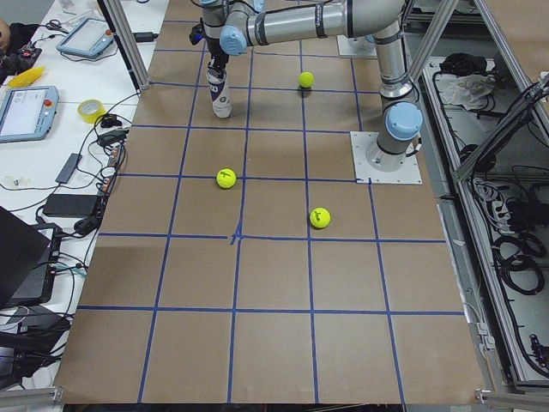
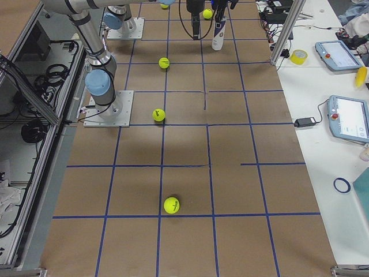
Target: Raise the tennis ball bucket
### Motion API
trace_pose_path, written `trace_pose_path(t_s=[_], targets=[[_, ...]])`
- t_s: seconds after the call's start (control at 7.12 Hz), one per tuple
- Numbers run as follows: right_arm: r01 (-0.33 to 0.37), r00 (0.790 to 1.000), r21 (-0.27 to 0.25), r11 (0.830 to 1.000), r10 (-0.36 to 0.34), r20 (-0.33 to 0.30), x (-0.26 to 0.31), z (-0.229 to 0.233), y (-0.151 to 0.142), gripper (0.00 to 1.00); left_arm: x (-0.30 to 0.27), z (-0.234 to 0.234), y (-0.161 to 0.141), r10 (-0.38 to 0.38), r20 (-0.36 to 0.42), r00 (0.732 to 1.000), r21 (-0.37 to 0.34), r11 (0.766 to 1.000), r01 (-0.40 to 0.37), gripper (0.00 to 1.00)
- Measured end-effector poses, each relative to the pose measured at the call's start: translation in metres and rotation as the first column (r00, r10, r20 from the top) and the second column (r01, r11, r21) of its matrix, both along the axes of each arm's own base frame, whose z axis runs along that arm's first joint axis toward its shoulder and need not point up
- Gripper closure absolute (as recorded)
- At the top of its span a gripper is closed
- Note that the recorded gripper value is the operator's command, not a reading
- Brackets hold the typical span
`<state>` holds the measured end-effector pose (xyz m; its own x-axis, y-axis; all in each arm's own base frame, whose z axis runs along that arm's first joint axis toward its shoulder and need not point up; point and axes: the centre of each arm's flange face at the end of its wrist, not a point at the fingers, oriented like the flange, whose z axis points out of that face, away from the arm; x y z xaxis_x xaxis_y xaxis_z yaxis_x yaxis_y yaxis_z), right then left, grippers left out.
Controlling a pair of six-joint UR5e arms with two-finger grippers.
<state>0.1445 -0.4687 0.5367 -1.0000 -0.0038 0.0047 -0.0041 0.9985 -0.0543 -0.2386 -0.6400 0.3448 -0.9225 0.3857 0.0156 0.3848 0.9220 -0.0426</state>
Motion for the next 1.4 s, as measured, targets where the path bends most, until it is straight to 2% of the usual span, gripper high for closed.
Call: trace_pose_path(t_s=[0.42,0.84,1.12,1.4], targets=[[0.000,1.000,0.003,1.000,0.000,0.000,0.000,0.000,0.000,0.00,-0.009,0.021,0.007,0.019,-0.005,1.000,-0.023,1.000,-0.019,0.00],[-0.010,1.000,0.007,1.000,0.010,-0.001,0.000,-0.001,0.001,0.00,-0.019,0.088,0.032,0.105,-0.008,0.994,-0.030,0.994,-0.105,0.00],[-0.011,1.000,0.009,1.000,0.011,-0.001,0.000,-0.001,0.001,0.00,0.022,0.129,0.048,0.174,0.004,0.985,-0.022,0.985,-0.174,0.00],[-0.011,1.000,0.009,1.000,0.011,0.000,0.001,-0.001,0.001,0.00,0.085,0.148,0.066,0.266,0.026,0.964,-0.012,0.964,-0.266,0.00]])
